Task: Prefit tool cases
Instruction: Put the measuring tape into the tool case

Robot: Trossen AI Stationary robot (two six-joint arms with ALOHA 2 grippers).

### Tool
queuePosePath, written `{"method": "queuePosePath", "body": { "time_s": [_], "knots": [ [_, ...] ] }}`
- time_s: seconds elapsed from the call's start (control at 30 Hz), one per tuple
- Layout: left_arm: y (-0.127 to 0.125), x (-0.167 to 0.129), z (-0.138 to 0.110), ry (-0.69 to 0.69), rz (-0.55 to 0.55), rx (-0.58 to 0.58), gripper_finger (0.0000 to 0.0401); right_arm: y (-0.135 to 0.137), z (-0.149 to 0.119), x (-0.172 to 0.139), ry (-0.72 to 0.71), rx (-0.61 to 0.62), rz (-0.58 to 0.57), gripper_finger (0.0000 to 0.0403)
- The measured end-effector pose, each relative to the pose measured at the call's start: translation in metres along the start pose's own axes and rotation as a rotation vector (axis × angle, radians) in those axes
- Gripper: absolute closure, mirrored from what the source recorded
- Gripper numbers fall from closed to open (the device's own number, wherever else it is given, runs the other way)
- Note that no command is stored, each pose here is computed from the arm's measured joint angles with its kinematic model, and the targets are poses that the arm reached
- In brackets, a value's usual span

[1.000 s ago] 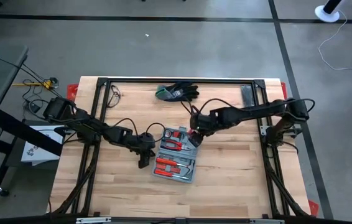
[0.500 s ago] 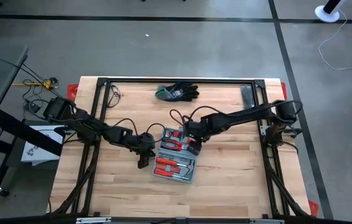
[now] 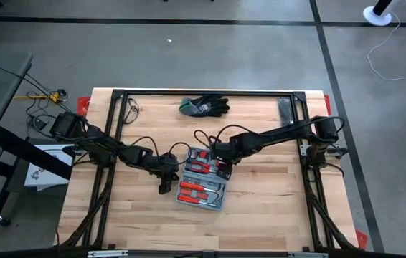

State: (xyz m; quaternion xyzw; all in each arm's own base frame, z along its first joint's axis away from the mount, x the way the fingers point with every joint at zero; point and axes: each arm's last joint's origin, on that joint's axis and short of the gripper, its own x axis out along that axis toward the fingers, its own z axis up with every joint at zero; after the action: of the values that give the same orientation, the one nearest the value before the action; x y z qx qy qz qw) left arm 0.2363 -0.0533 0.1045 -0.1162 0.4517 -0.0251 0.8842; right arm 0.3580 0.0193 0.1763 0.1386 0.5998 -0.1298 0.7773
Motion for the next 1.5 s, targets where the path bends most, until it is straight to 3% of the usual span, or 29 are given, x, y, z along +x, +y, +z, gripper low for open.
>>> {"method": "queuePosePath", "body": {
  "time_s": [1.03,1.2,1.5],
  "knots": [
    [0.0,0.0,0.0,-0.001,0.002,-0.002,0.0401,0.0,0.002,0.022,0.022,0.03,-0.015,0.0156],
    [0.0,0.0,0.0,-0.001,0.002,-0.001,0.0401,0.0,0.002,0.022,0.025,0.075,-0.013,0.0111],
    [0.0,0.0,0.0,-0.001,0.002,0.01,0.0401,0.002,0.007,0.016,0.016,0.072,-0.004,0.0101]
  ]
}}
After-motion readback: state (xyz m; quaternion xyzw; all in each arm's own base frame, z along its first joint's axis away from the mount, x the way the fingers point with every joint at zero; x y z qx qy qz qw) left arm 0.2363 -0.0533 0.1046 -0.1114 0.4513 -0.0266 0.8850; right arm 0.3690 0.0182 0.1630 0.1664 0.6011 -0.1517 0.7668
